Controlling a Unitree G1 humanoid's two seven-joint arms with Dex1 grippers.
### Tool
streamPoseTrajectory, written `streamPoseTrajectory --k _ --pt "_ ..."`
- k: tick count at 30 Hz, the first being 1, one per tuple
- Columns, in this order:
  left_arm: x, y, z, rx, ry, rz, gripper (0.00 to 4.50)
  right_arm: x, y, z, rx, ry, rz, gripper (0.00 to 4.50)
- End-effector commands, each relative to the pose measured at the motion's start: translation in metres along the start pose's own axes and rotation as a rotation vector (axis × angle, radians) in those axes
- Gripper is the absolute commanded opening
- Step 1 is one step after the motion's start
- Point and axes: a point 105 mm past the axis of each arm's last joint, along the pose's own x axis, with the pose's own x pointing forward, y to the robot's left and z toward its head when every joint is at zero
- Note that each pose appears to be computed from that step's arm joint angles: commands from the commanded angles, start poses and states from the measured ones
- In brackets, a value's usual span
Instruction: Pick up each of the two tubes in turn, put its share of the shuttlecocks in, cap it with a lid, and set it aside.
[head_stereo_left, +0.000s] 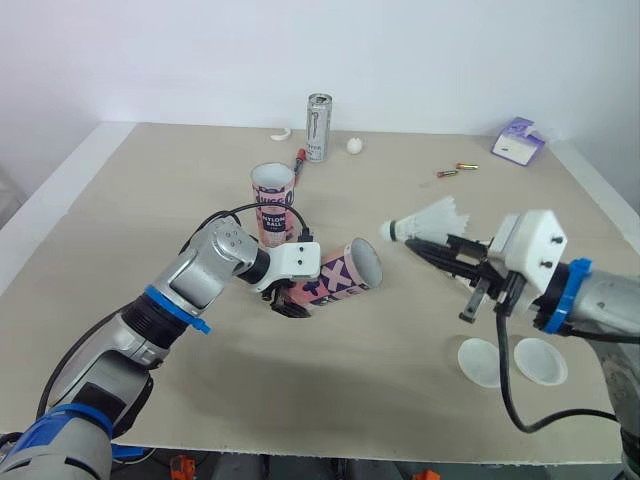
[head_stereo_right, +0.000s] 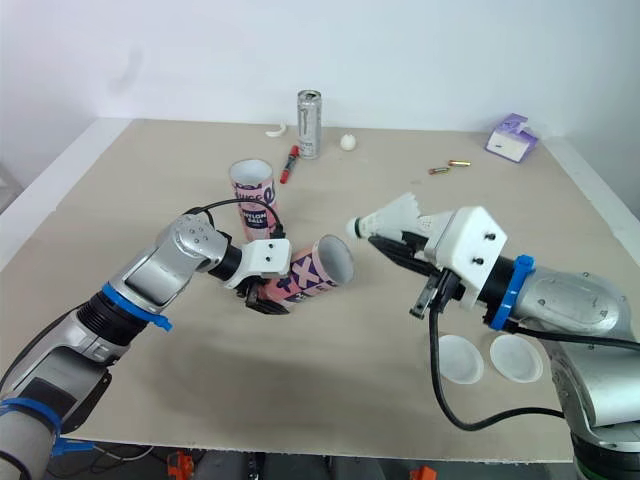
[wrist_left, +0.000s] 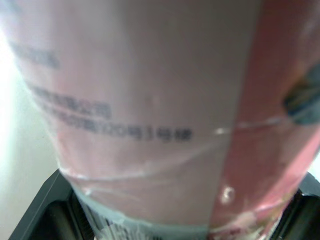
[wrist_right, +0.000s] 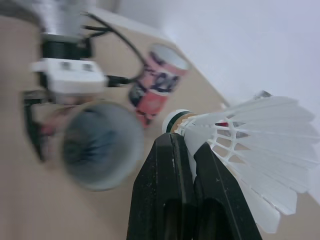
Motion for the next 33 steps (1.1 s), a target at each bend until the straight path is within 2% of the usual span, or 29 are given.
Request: streamPoseTrajectory --k 1,11,13,14,15,16,17,18,19,20,21,23,26,29,33 --pt "-0.001 0.000 -0.003 -0.001 0.010 0.009 3.68 0.003 0.011 0.012 -0.014 -0.058 0.043 0.06" --pt "-0.002 -0.001 -0.002 -0.001 0.009 0.012 3.68 0.014 0.025 0.010 0.001 -0.063 0.121 0.06" --pt "-0.001 -0.001 -0.002 -0.001 0.007 0.013 3.68 0.015 0.025 0.010 0.004 -0.065 0.120 0.78" --pt "-0.002 -0.001 -0.002 -0.001 0.007 0.014 3.68 0.015 0.025 0.010 0.008 -0.066 0.120 0.92" --pt "-0.002 -0.001 -0.002 -0.002 0.006 0.013 3.68 0.015 0.024 0.010 0.010 -0.066 0.117 1.40" --pt "-0.002 -0.001 -0.002 -0.002 0.006 0.013 3.68 0.014 0.024 0.010 0.011 -0.066 0.116 1.60" --pt "-0.002 -0.001 -0.002 -0.003 0.006 0.013 3.68 0.014 0.023 0.011 0.010 -0.066 0.112 2.04" --pt "-0.002 -0.001 -0.002 -0.003 0.006 0.013 3.68 0.013 0.022 0.011 0.014 -0.069 0.101 2.24" --pt "-0.002 -0.001 -0.002 -0.003 0.006 0.013 3.68 0.012 0.021 0.011 0.022 -0.073 0.091 2.77" --pt "-0.002 -0.001 -0.002 -0.003 0.006 0.013 3.68 0.010 0.019 0.011 0.037 -0.078 0.074 2.99" --pt "-0.001 -0.001 -0.002 -0.003 0.007 0.013 3.68 0.009 0.016 0.011 0.057 -0.083 0.053 3.75" --pt "-0.001 -0.001 -0.002 -0.002 0.007 0.012 3.68 0.002 0.008 0.007 0.131 -0.093 -0.028 4.32" --pt "-0.001 0.000 -0.002 0.000 0.006 0.013 3.68 -0.022 -0.012 -0.017 0.267 -0.060 -0.227 4.43" --pt "-0.001 0.000 -0.001 0.005 0.004 0.011 3.68 -0.060 -0.027 -0.060 0.430 0.040 -0.464 4.43" --pt "0.000 0.001 0.002 0.013 -0.001 0.007 3.68 -0.088 -0.031 -0.090 0.525 0.117 -0.604 4.43"
